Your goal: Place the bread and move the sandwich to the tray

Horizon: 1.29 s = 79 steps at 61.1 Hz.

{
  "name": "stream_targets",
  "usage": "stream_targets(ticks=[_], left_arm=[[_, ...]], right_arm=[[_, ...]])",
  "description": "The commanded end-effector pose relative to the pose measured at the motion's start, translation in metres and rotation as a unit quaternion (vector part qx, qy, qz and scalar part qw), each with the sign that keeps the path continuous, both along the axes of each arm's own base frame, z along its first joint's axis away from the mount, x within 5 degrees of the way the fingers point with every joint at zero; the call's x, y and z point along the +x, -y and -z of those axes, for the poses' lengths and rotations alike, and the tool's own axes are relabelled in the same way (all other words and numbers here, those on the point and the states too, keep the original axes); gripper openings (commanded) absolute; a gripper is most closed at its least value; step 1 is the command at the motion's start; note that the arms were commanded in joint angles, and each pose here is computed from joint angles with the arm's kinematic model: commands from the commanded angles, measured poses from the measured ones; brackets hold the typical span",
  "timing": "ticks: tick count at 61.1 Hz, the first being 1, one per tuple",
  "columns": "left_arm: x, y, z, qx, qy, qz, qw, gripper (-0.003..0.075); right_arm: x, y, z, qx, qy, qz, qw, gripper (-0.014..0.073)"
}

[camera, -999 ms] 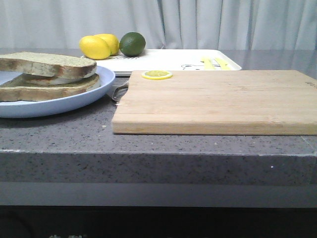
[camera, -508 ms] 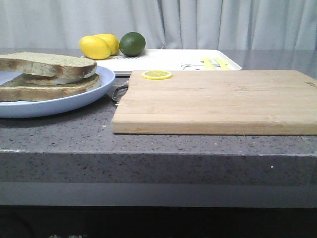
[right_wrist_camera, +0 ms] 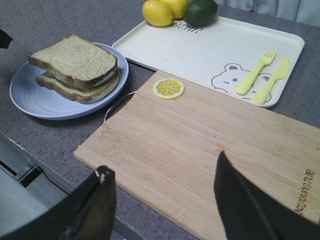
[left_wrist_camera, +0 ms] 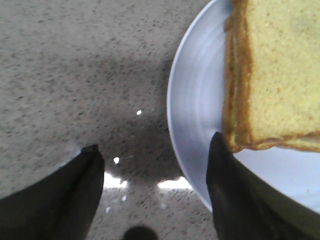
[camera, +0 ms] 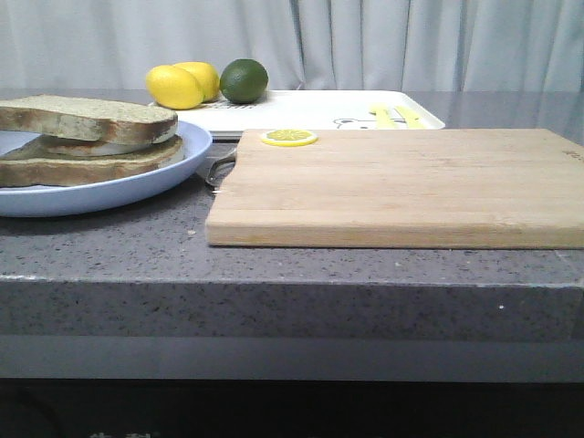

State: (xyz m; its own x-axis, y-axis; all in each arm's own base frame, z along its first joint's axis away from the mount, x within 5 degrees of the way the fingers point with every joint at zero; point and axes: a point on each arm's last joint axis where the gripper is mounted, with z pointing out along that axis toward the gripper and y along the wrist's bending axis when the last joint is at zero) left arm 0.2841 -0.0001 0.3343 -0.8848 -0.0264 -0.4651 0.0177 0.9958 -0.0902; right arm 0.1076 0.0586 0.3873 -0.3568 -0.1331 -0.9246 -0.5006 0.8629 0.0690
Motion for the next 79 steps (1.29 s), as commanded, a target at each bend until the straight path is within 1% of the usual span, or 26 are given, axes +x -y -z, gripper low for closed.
stream_targets(ticks=[1,6,13,28,36,38,41,55,61,67,75,79], left_arm=[[0.014,-0.006,-0.01,-0.055,0.042,0.012,0.998,0.0439],[0.026,-0.016,0.005,-0.089,0.026,0.0,0.996,0.0439],[0.037,-0.021,0.02,-0.121,0.009,-0.01,0.993,0.0438],[0.054,-0.017,0.044,-0.164,-0.02,0.002,0.986,0.0439],[0.058,-0.016,0.052,-0.173,-0.032,0.006,0.984,0.0431],[0.058,-0.016,0.053,-0.173,-0.034,0.007,0.984,0.0416],[0.058,-0.016,0.054,-0.174,-0.036,0.006,0.984,0.037],[0.059,-0.016,0.056,-0.174,-0.039,0.006,0.984,0.012],[0.059,-0.016,0.056,-0.174,-0.038,0.005,0.984,0.0033],[0.061,-0.017,0.056,-0.171,-0.028,0.001,0.985,-0.002],[0.064,-0.019,0.055,-0.166,-0.013,-0.005,0.986,-0.002],[0.064,-0.018,0.055,-0.167,-0.015,-0.005,0.986,-0.002]], right_arm=[[0.001,0.001,-0.014,0.022,0.04,0.011,0.999,0.0456],[0.001,0.001,-0.014,0.022,0.04,0.011,0.999,0.0456],[0.001,0.001,-0.014,0.022,0.04,0.011,0.999,0.0456],[0.001,0.001,-0.014,0.022,0.04,0.011,0.999,0.0456],[0.001,0.001,-0.014,0.022,0.04,0.011,0.999,0.0456],[0.001,0.001,-0.014,0.022,0.04,0.011,0.999,0.0456],[0.001,0.001,-0.014,0.022,0.04,0.011,0.999,0.0456],[0.001,0.001,-0.014,0.022,0.04,0.011,0.999,0.0456],[0.001,0.001,-0.014,0.022,0.04,0.011,0.999,0.0456],[0.001,0.001,-0.014,0.022,0.04,0.011,0.999,0.0456],[0.001,0.001,-0.014,0.022,0.04,0.011,0.999,0.0456],[0.001,0.001,-0.014,0.022,0.04,0.011,0.999,0.0456]])
